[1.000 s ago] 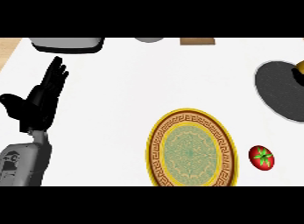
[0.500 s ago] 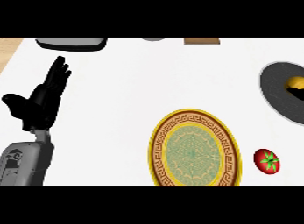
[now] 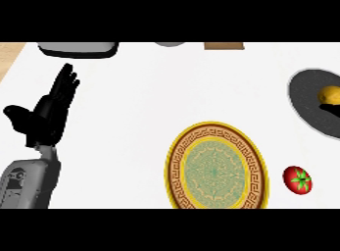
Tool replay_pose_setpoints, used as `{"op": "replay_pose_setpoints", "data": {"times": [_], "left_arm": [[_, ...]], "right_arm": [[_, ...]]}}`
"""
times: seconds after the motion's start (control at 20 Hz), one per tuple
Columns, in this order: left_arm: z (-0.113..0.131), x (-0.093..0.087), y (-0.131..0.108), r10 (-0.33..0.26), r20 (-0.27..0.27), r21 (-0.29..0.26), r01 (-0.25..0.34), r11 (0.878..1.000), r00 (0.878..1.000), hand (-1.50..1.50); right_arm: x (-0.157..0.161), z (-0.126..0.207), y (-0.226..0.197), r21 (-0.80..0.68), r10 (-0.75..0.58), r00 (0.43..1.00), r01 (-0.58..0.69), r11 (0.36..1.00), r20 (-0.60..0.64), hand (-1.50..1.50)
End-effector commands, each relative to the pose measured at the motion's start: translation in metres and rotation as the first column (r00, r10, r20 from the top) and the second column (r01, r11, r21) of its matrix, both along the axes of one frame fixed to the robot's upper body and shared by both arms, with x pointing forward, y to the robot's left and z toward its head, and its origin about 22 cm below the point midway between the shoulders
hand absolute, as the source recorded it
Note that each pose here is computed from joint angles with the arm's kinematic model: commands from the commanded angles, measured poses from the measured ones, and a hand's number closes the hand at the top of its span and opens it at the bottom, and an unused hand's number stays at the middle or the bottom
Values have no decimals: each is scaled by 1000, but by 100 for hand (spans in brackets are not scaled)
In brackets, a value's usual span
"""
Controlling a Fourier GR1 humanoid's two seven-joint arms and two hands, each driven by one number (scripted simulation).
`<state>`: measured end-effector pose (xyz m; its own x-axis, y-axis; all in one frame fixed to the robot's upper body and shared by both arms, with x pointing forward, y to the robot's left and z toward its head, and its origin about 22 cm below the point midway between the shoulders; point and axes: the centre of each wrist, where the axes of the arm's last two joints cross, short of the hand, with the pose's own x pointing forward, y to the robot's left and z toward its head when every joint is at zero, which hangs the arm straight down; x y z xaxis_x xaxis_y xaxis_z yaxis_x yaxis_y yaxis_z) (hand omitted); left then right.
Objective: Pick the lemon from the plate and place it in the pan
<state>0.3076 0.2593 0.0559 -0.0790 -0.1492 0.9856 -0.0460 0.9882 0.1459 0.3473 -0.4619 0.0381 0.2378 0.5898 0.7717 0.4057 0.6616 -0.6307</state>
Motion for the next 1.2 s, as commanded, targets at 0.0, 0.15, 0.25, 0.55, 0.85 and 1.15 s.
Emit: {"op": "replay_pose_setpoints", "data": {"times": [0.0, 0.15, 0.25, 0.55, 0.85, 1.15], "left_arm": [[3, 5, 18, 32, -14, 12, -32, 999, 999, 0], [7, 7, 5, 30, -6, -1, -30, 1000, 1000, 0], [9, -3, 25, 40, -2, 3, -40, 999, 999, 0], [-10, -21, 27, 81, -41, -1, -81, 997, 996, 0], [2, -15, 20, 98, -31, 12, -97, 995, 995, 0], [-13, -11, 15, 107, -23, 8, -107, 994, 994, 0]], "right_arm": [[-3, 16, -16, 78, -29, 983, 15, 997, 182, -150], [-16, 1, -20, 178, -63, 965, 18, 984, 254, -150], [-29, -25, -15, 225, -36, 973, -17, 974, 229, -150], [-71, -17, -60, 318, 107, 950, -203, 926, 295, -150], [-135, -16, -99, 308, 149, 938, -248, 919, 311, -150], [-168, -10, -104, 320, 170, 941, -264, 910, 293, -150]]}}
